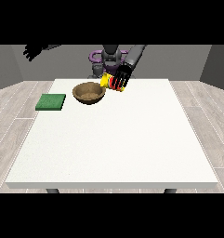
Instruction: Pick the cup and pour the ball into the bowl, then pick the bowl and place it on the pad
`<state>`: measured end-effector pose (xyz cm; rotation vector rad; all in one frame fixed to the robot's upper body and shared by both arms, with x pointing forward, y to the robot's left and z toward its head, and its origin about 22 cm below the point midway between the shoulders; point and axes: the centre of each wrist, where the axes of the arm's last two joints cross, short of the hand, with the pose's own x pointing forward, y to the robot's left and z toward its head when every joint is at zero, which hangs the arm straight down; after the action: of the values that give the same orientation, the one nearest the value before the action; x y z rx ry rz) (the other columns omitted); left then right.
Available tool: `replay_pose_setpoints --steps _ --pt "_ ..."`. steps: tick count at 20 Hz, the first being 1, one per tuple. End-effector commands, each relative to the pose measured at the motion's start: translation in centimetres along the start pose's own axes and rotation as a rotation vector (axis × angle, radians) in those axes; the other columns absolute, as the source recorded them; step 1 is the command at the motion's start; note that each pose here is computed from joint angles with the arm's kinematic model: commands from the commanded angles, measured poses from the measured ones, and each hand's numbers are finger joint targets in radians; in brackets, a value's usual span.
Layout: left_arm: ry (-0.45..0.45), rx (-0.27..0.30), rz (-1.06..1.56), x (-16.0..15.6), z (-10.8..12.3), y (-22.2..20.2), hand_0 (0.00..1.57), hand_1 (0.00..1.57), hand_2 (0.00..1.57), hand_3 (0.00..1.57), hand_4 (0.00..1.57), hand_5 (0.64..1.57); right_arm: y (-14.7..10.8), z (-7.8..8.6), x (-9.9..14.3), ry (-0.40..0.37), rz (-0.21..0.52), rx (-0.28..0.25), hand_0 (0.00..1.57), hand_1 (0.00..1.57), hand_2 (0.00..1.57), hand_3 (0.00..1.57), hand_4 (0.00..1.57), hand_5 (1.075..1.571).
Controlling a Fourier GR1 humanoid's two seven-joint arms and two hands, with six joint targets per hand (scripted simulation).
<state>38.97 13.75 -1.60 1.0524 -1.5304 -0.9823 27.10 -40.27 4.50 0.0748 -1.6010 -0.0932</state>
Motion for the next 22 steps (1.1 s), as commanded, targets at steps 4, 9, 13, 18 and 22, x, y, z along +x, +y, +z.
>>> replay_pose_setpoints --steps 4,9,13,18,22 --pt "-0.043 -0.002 -0.242 7.8 -2.4 1.8 1.31 1.31 1.57 1.57 1.47 1.529 -1.8 0.2 -1.6 0.007 -0.030 -0.002 0.00 0.00 0.00 0.17 0.70 1.560" --pt "-0.087 0.042 -0.528 10.1 -3.4 2.9 1.49 1.49 1.57 1.57 1.19 1.561 -1.5 -1.1 -1.1 0.013 -0.011 -0.034 0.00 0.00 0.00 0.25 0.70 1.555" --pt "-0.132 0.016 -0.665 11.7 -2.4 2.8 1.22 1.22 1.57 1.57 1.06 1.571 -1.8 -0.7 -2.8 0.044 -0.015 -0.029 0.00 0.00 0.00 0.29 0.69 1.552" --pt "-0.146 -0.047 -0.765 12.7 -0.4 1.8 0.25 0.25 1.23 1.56 1.08 1.570 0.8 -2.9 -1.9 0.035 -0.024 0.023 0.00 0.00 0.00 0.32 0.69 1.553" --pt "-0.203 -0.111 -0.783 14.2 1.0 2.1 0.00 0.00 1.14 1.57 1.12 1.571 -0.2 -0.9 -4.5 0.090 -0.016 -0.019 0.00 0.00 0.00 0.17 0.71 1.550"
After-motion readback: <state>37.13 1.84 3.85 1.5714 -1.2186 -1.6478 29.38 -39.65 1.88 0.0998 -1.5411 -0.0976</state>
